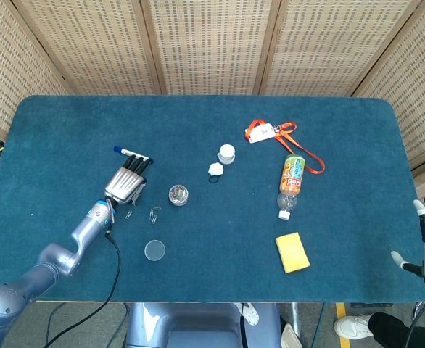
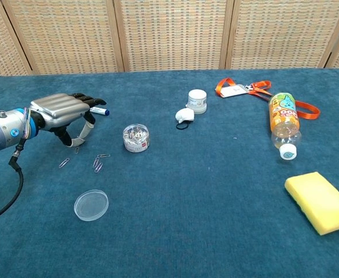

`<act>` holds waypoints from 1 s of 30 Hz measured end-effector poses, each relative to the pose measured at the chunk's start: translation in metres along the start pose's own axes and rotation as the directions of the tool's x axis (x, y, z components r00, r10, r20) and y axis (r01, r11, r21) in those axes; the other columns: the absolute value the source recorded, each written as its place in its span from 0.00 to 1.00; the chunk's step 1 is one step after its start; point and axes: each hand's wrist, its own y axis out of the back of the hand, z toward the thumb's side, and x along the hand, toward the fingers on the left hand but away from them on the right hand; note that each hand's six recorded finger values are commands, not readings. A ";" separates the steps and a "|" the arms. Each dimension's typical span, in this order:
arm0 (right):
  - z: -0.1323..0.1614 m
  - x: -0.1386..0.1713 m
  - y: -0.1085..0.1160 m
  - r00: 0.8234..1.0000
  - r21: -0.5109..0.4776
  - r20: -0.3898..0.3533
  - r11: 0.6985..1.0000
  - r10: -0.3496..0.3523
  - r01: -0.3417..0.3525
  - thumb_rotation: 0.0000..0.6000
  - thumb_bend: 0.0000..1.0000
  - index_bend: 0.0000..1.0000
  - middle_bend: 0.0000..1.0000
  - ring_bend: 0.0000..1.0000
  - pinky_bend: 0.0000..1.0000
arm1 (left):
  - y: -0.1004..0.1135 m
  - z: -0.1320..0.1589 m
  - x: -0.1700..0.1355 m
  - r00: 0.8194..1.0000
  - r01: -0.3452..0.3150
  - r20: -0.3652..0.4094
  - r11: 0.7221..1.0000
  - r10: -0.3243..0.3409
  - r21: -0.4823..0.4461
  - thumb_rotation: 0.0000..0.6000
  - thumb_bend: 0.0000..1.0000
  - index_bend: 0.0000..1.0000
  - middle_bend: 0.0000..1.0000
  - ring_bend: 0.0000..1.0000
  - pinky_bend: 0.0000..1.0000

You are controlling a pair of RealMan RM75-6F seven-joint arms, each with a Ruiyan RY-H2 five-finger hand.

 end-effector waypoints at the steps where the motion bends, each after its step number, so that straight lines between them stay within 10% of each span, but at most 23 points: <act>1: 0.000 0.000 0.001 1.000 -0.002 -0.002 1.000 -0.002 0.002 1.00 0.00 0.00 0.00 0.00 0.00 | 0.000 0.000 -0.001 1.000 0.000 0.000 1.000 0.000 0.001 1.00 0.41 0.67 0.00 0.00 0.00; 20: 0.001 0.001 0.006 1.000 -0.024 -0.015 1.000 -0.004 0.004 1.00 0.00 0.00 0.00 0.00 0.00 | 0.058 -0.002 -0.016 0.983 -0.179 0.003 0.973 0.181 -0.147 1.00 0.42 0.68 0.00 0.00 0.00; 30: -0.002 -0.002 0.004 1.000 -0.025 -0.007 1.000 0.002 -0.002 1.00 0.00 0.00 0.00 0.00 0.00 | 0.082 0.036 0.006 0.987 -0.152 0.009 0.957 0.159 -0.247 1.00 0.43 0.68 0.00 0.00 0.00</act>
